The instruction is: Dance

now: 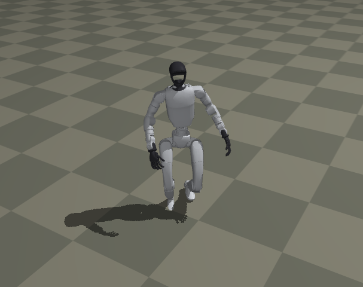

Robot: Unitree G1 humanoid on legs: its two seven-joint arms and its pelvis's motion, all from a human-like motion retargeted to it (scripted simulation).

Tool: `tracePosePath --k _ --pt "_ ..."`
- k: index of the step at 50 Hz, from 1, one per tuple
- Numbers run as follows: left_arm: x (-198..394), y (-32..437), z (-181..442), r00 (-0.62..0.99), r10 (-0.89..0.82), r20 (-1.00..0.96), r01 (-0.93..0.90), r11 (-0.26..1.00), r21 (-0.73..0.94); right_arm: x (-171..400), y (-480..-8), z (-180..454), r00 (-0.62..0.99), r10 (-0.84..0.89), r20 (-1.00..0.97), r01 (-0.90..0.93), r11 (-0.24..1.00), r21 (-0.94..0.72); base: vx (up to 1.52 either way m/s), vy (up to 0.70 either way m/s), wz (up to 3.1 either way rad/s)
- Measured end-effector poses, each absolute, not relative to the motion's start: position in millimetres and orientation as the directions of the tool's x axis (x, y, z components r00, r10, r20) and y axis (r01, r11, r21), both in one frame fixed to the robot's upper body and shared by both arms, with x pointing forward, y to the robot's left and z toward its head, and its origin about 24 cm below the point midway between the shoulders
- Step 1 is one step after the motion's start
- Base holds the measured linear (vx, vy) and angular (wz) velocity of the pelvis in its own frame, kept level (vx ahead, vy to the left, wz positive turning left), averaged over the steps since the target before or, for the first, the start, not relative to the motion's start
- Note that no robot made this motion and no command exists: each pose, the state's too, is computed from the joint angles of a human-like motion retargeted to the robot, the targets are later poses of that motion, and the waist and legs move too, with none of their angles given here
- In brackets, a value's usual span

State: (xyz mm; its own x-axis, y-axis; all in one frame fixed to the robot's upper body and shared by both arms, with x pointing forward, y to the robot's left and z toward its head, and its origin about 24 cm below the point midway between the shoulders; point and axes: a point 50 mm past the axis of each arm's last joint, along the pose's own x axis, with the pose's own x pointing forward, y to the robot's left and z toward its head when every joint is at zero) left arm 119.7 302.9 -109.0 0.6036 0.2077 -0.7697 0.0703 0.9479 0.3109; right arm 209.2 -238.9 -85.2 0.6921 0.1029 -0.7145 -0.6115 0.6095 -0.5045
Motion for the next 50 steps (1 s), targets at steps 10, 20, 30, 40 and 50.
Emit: tracePosePath --k 10,20,30,40,50 --pt "281.5 229.1 42.6 0.997 0.080 0.001 -0.076 0.943 0.323 53.5 -318.2 -131.7 0.324 -0.287 -0.902 -0.631 0.645 -0.432 -0.20 0.11 1.13" --pt "281.5 147.9 168.1 0.829 -0.168 0.533 0.088 0.981 0.172 71.0 -313.4 -120.3 0.470 -0.224 -0.854 -0.704 0.489 -0.515 -0.04 0.04 0.16" --pt "263.7 134.1 109.2 0.908 -0.277 0.315 0.253 0.961 0.117 155.4 -298.4 -92.4 0.721 -0.166 -0.672 -0.544 0.465 -0.699 -0.04 0.01 -0.07" --pt "162.6 206.7 -77.3 0.823 -0.120 -0.556 0.250 0.954 0.164 227.6 -238.7 -26.2 0.929 0.092 -0.359 -0.333 0.631 -0.701 -0.12 0.01 -0.18" --pt "69.0 236.0 -107.1 0.548 -0.203 -0.812 0.359 0.933 0.010 258.8 -156.0 31.7 0.875 0.460 -0.152 -0.438 0.616 -0.655 -0.06 0.00 -0.60"
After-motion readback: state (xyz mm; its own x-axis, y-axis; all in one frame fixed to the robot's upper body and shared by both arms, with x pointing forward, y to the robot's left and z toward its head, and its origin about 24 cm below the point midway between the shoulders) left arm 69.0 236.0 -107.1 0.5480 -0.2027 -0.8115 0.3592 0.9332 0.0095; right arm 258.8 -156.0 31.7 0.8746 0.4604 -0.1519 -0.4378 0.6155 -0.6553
